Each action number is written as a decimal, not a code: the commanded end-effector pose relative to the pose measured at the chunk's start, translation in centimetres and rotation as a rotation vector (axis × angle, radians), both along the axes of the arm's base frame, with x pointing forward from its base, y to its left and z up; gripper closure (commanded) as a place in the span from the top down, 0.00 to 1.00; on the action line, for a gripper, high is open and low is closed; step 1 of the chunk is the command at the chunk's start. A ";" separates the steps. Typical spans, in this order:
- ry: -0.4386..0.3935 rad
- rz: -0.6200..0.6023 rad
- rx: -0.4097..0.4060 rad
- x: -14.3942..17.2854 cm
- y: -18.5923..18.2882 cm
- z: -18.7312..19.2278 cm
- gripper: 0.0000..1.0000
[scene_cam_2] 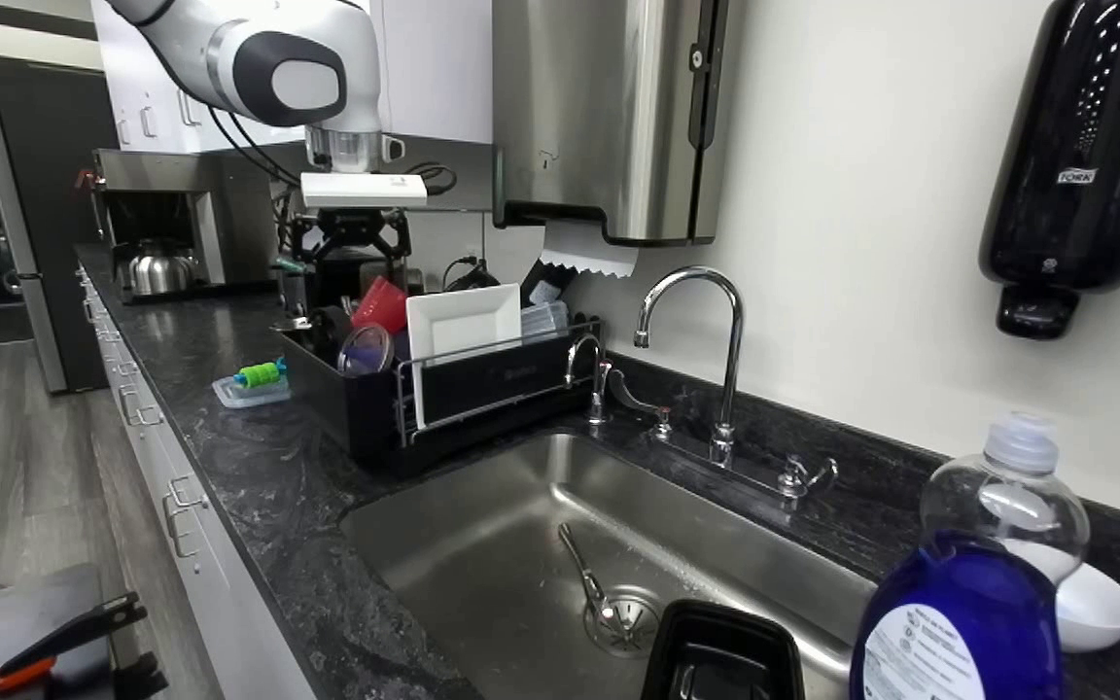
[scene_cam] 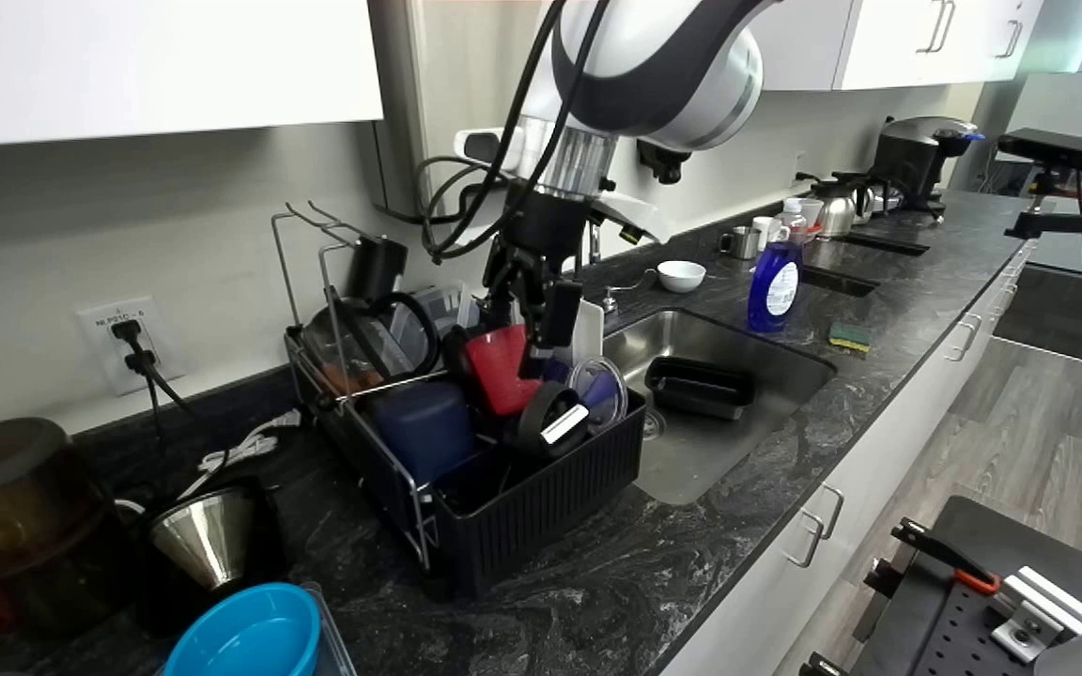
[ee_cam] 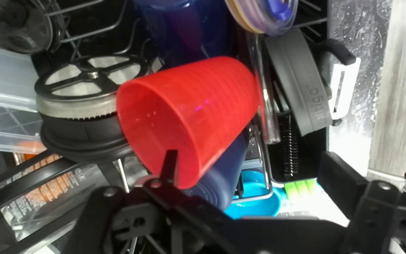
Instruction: Pick up the red cup from the sink and put it in the dish rack.
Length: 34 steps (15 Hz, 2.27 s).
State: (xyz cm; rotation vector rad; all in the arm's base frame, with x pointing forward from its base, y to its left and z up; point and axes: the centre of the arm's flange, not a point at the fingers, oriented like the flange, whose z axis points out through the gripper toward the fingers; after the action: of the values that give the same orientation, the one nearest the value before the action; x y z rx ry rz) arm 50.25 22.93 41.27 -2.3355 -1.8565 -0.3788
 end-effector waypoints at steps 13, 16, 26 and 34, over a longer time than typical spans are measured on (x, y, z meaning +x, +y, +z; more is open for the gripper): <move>-0.137 -0.181 -0.063 1.5 -2.2 7.1 1.00; -0.155 -0.271 -0.073 1.9 -3.5 8.6 1.00; -0.136 -0.598 -0.070 3.1 -10.5 11.1 1.00; -0.100 -0.811 -0.058 2.2 -16.9 11.9 1.00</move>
State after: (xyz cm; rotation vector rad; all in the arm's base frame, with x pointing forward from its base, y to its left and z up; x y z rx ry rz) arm 53.51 7.48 53.15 -3.0172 -0.9393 -0.5534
